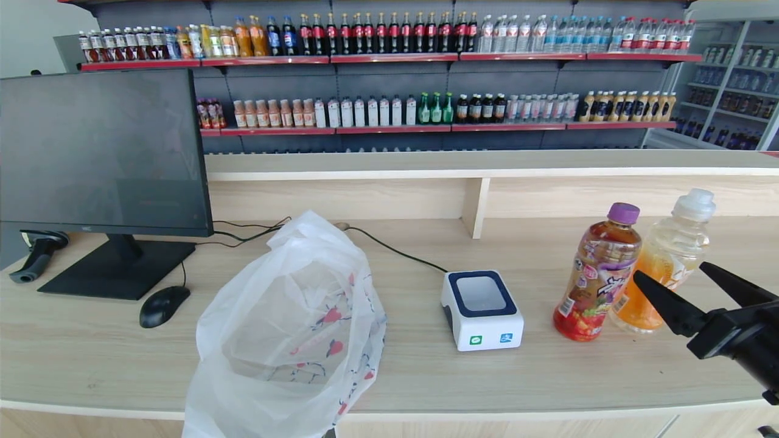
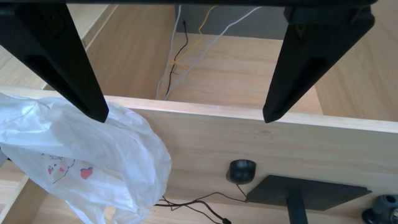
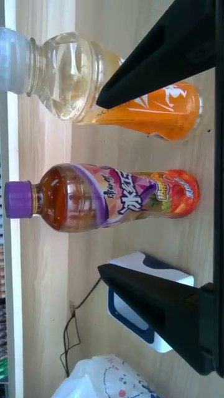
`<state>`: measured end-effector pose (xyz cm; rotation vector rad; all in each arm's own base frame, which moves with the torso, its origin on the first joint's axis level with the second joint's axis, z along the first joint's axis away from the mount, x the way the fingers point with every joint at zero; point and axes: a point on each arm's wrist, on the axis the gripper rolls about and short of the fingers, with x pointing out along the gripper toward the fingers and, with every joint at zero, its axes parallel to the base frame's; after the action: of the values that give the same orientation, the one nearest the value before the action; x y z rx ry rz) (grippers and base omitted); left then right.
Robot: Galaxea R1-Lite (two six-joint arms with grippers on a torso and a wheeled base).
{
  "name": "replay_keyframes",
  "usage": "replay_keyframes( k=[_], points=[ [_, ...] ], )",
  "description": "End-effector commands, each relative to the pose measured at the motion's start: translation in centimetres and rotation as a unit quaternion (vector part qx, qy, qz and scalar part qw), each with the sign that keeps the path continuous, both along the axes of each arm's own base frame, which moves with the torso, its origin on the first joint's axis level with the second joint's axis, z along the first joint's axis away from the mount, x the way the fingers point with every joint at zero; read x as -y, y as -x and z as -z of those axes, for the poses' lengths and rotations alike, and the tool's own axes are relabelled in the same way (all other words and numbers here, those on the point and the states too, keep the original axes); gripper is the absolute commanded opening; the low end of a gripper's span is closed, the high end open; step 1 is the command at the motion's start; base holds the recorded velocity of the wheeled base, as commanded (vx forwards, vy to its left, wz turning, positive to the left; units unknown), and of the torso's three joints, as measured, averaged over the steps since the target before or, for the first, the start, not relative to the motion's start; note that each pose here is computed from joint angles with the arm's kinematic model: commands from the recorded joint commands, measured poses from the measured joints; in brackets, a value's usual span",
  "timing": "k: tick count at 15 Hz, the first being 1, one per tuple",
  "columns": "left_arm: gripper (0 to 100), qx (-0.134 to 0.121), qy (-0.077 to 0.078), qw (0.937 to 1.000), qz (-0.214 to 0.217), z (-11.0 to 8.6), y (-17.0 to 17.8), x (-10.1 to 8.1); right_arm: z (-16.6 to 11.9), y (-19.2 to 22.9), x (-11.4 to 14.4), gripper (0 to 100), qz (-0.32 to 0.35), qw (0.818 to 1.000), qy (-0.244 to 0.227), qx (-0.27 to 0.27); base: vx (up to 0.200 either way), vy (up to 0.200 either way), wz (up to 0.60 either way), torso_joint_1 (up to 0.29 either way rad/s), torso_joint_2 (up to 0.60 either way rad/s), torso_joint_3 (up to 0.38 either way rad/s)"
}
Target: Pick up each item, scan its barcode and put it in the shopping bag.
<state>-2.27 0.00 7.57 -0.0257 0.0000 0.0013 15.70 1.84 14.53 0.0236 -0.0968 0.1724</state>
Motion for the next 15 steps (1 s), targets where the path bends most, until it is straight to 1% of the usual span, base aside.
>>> replay_keyframes(
  k=[1,5,6,12,15],
  points=[
    [100,0.001,0.0,1.0,0.0,0.0,0.0,0.0,0.1,-1.2,-0.2,100,-0.014,1.0,0.011,-0.005,0.0,0.0,0.0,0.0,0.0,0.0],
    [100,0.001,0.0,1.0,0.0,0.0,0.0,0.0,1.1,-3.8,-0.2,100,-0.011,0.999,0.016,-0.033,0.0,0.0,0.0,0.0,0.0,0.0],
    [100,0.001,0.0,1.0,0.0,0.0,0.0,0.0,1.6,-3.7,-0.2,100,-0.012,0.999,0.017,-0.047,0.0,0.0,0.0,0.0,0.0,0.0],
    [100,0.001,0.0,1.0,0.0,0.0,0.0,0.0,3.1,-4.0,-0.2,100,-0.013,0.996,0.014,-0.085,0.0,0.0,0.0,0.0,0.0,0.0],
    [100,0.001,0.0,1.0,0.0,0.0,0.0,0.0,4.0,-4.6,-0.2,100,-0.015,0.994,0.004,-0.107,0.0,0.0,0.0,0.0,0.0,0.0]
  ],
)
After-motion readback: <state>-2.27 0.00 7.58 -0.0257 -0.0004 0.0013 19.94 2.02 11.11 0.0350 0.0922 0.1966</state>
